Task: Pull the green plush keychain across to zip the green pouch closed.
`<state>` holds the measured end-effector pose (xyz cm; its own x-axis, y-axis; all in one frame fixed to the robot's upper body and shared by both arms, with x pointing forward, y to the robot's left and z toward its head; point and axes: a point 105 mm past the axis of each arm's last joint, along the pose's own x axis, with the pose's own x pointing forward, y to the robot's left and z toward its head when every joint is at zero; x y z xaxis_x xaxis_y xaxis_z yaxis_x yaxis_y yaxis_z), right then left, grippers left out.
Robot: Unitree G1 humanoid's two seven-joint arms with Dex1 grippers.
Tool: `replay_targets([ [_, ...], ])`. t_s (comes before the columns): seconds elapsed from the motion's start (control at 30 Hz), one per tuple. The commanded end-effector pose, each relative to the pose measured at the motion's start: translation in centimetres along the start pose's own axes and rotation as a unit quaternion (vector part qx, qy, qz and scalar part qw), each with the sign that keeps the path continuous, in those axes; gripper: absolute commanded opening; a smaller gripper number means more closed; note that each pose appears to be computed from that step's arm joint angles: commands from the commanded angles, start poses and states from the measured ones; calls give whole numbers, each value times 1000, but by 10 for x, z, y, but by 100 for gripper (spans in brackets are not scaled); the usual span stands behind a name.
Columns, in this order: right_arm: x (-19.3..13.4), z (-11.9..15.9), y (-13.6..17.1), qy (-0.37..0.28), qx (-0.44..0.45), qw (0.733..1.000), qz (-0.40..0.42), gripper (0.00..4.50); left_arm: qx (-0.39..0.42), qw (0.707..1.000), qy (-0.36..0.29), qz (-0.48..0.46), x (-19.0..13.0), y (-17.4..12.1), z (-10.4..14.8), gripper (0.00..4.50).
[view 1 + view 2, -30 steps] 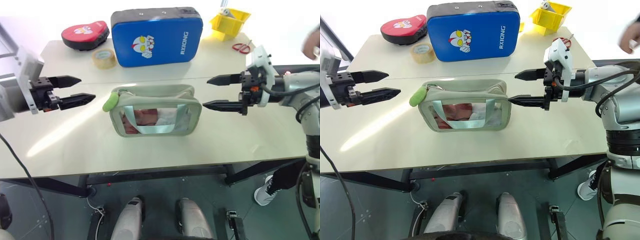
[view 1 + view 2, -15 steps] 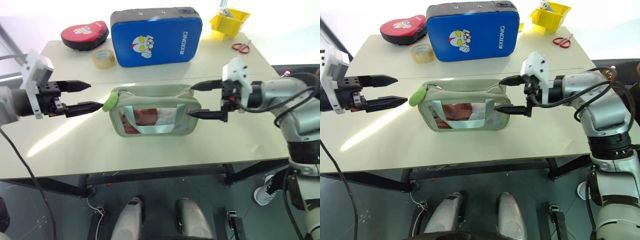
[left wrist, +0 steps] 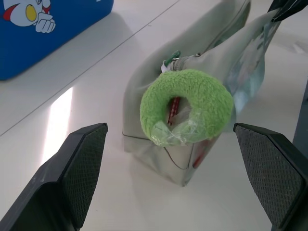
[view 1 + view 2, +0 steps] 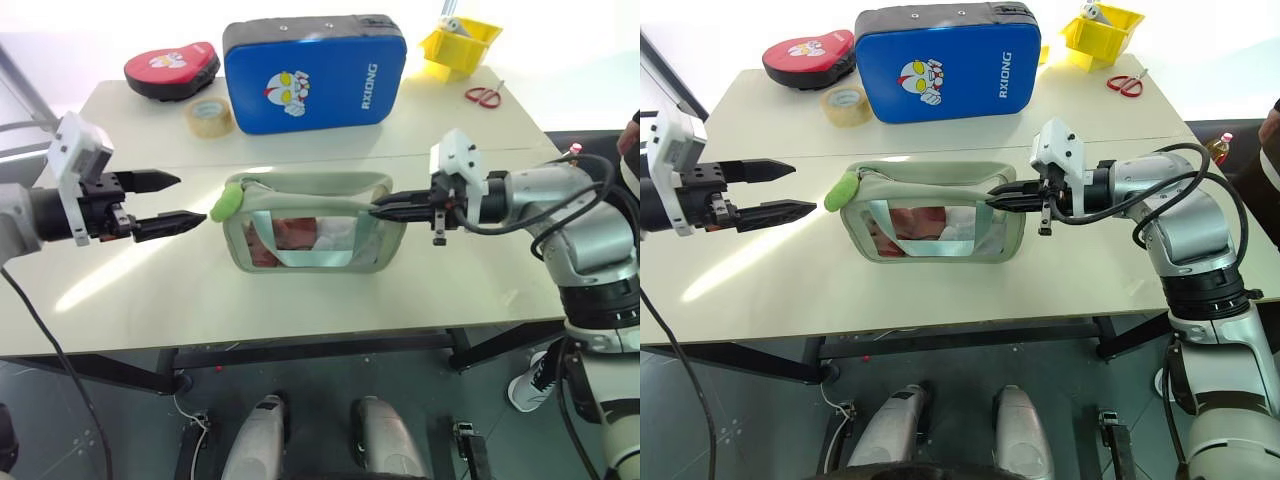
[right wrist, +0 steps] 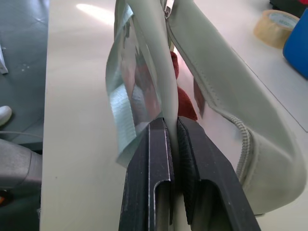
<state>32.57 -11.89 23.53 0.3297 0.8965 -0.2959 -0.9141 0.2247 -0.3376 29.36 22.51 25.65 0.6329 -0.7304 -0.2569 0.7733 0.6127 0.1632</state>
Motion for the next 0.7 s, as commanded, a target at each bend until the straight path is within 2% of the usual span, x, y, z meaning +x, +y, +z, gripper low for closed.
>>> replay_targets([
  [0.03, -2, 13, -5, -12, -27, 1000, -8, 2, 17, 999, -14, 24, -4, 5, 5, 450],
  [0.27, -1, 14, -12, -8, -53, 998, -17, 2, 4, 1000, -15, 4, 18, -2, -7, 450],
  [0.5, -1, 17, -17, -7, -65, 998, -17, 2, 22, 1000, -16, -15, 38, -4, -9, 450],
  [0.6, -1, 17, -16, -8, -65, 998, -17, 0, 30, 999, -23, -7, 41, 1, -8, 361],
  [0.67, -1, 16, -15, -8, -64, 998, -17, 0, 33, 999, -33, -2, 41, 4, -3, 270],
  [0.7, -1, 16, -15, -8, -64, 998, -17, 0, 37, 999, -34, 0, 40, 5, -1, 208],
])
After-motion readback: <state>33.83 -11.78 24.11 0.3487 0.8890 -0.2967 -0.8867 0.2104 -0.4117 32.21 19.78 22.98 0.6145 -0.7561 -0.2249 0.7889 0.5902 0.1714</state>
